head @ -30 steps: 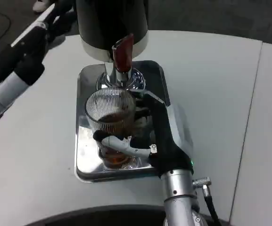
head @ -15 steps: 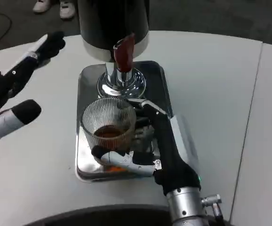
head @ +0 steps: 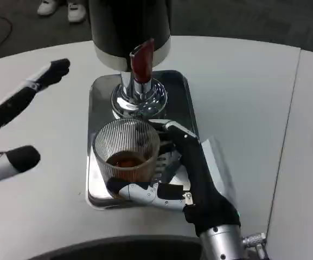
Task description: Grasp the cup under the faucet to collect the drink, then remove the cup.
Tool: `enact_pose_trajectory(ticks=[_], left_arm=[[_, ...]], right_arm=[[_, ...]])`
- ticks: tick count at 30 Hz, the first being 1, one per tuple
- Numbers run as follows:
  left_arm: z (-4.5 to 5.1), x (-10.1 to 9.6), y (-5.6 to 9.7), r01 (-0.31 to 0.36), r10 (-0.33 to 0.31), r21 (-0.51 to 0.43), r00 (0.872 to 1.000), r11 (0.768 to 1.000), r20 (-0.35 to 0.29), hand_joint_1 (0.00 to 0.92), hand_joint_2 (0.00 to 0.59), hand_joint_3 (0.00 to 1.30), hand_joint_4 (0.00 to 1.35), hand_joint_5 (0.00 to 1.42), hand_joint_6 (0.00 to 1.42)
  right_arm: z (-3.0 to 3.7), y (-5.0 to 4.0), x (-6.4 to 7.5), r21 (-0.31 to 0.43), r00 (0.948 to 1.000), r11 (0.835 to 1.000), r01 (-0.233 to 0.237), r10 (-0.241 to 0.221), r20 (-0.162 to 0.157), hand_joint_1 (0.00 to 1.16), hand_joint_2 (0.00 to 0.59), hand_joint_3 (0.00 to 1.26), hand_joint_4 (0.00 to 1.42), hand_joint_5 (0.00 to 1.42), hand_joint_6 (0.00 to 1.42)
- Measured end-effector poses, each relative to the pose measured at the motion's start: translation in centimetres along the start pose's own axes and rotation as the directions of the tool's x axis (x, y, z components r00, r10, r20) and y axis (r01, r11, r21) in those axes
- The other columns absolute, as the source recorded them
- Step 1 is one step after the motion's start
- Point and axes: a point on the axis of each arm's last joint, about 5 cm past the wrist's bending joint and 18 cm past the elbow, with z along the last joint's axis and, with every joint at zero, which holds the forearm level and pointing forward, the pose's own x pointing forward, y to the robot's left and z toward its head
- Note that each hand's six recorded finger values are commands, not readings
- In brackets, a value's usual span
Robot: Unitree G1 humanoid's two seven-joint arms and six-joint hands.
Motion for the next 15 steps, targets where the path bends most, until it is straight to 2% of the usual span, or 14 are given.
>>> enact_pose_trajectory(ticks=[2,4,8,12,15], left_arm=[[-0.11,-1.0,-0.1,0.054,-0.053,0.051,0.998,0.997,-0.015,0.0,0.08,0.04,0.0,0.02,0.0],[-0.32,-1.9,-0.4,0.093,-0.091,0.079,0.995,0.993,-0.028,0.0,0.08,0.04,0.0,0.02,0.0],[-0.24,-2.6,-0.1,0.119,-0.117,0.127,0.993,0.985,-0.022,0.0,0.08,0.04,0.0,0.02,0.0],[-0.28,-3.4,0.0,0.145,-0.141,0.141,0.989,0.979,-0.04,0.0,0.08,0.03,0.0,0.01,0.0],[-0.23,-3.6,0.0,0.157,-0.152,0.15,0.987,0.976,-0.043,0.0,0.08,0.03,0.0,0.01,0.0]], right_arm=[[-0.05,-0.05,0.0,-0.002,1.0,1.0,0.003,-0.003,-0.004,0.91,0.105,0.78,0.83,1.04,1.04],[0.48,-0.79,-0.8,0.006,1.0,1.0,-0.007,0.007,-0.003,0.91,0.106,0.78,0.83,1.04,1.04],[1.73,-1.4,-2.2,0.042,0.9987,0.998,-0.047,0.046,0.02,0.9,0.109,0.78,0.83,1.04,1.04],[2.19,-1.91,-2.9,0.054,0.9972,0.996,-0.074,0.074,0.007,0.9,0.108,0.78,0.83,1.04,1.04],[2.49,-2.27,-3.1,0.057,0.996,0.994,-0.09,0.089,0.011,0.9,0.108,0.78,0.83,1.04,1.04]])
